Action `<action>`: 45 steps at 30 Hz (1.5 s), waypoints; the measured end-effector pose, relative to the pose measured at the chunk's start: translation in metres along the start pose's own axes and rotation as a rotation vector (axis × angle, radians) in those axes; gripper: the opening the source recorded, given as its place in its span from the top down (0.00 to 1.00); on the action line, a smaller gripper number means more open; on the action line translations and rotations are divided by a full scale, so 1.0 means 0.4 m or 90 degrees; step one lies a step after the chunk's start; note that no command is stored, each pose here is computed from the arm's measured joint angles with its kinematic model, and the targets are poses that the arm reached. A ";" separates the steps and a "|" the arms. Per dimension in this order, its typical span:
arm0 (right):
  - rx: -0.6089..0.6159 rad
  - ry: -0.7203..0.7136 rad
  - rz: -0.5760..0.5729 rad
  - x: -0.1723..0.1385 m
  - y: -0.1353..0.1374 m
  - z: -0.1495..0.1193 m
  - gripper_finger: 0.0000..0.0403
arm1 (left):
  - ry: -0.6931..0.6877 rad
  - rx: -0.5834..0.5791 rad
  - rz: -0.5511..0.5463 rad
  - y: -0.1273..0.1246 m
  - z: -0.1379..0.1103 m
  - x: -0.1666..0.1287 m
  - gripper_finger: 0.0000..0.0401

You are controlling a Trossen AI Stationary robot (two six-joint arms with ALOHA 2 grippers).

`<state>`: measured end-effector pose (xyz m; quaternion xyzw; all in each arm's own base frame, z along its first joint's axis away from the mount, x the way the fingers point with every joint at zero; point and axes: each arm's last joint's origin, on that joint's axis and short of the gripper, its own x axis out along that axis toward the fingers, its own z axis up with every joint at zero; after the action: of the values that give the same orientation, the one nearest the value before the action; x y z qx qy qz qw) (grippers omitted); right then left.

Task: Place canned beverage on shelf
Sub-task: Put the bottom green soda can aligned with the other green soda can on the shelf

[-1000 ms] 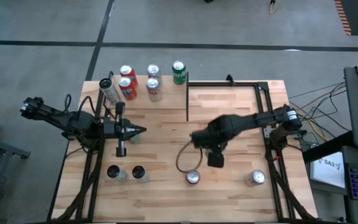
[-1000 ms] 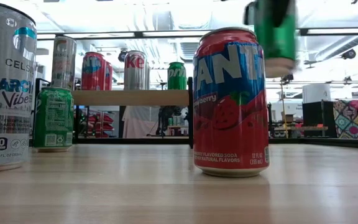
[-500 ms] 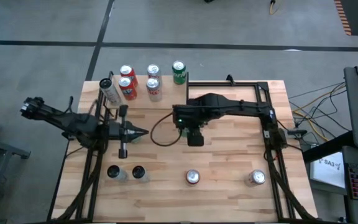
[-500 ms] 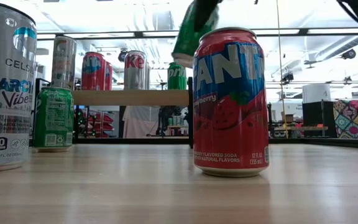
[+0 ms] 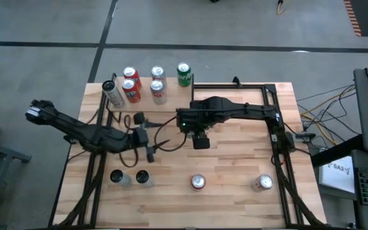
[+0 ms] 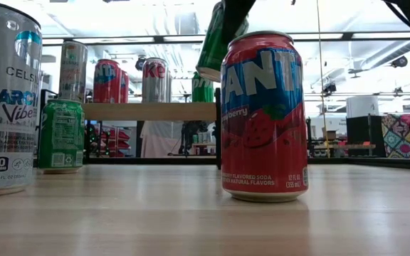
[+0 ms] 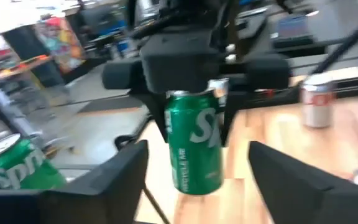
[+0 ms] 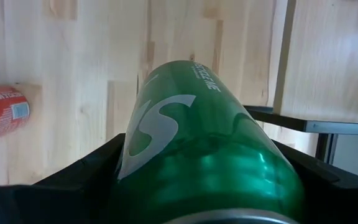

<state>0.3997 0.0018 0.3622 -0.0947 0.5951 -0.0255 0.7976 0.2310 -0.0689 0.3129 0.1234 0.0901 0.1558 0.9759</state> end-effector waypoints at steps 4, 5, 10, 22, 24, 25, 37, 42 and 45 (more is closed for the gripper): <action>0.002 -0.003 -0.001 -0.001 0.000 0.001 0.26 | 0.002 0.008 0.006 -0.025 -0.017 0.046 0.18; 0.002 -0.006 -0.001 -0.001 0.000 0.001 0.26 | 0.002 0.006 0.009 -0.030 -0.021 0.057 0.16; 0.003 -0.008 -0.001 -0.003 0.000 0.002 0.26 | 0.010 0.005 0.016 -0.054 -0.050 0.110 0.14; 0.019 -0.021 -0.002 -0.004 0.001 0.006 0.26 | 0.038 -0.030 0.053 -0.069 -0.126 0.217 0.14; 0.020 -0.021 -0.002 -0.004 0.002 0.007 0.26 | 0.039 -0.037 0.058 -0.071 -0.136 0.230 0.14; 0.021 -0.021 -0.001 -0.004 0.003 0.006 0.26 | 0.038 -0.041 0.062 -0.072 -0.141 0.236 0.14; 0.081 -0.047 0.033 -0.005 0.005 0.016 0.26 | 0.039 -0.040 0.092 -0.099 -0.160 0.289 0.14; 0.086 -0.063 0.039 -0.006 0.009 0.022 0.26 | 0.046 -0.013 0.100 -0.104 -0.165 0.295 0.20; 0.085 -0.063 0.039 -0.006 0.008 0.022 0.26 | 0.045 -0.013 0.103 -0.102 -0.162 0.293 0.29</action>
<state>0.4073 0.0064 0.3661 -0.0246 0.5548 -0.0361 0.8309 0.3383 -0.0543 0.2240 0.1146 0.1126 0.2390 0.9576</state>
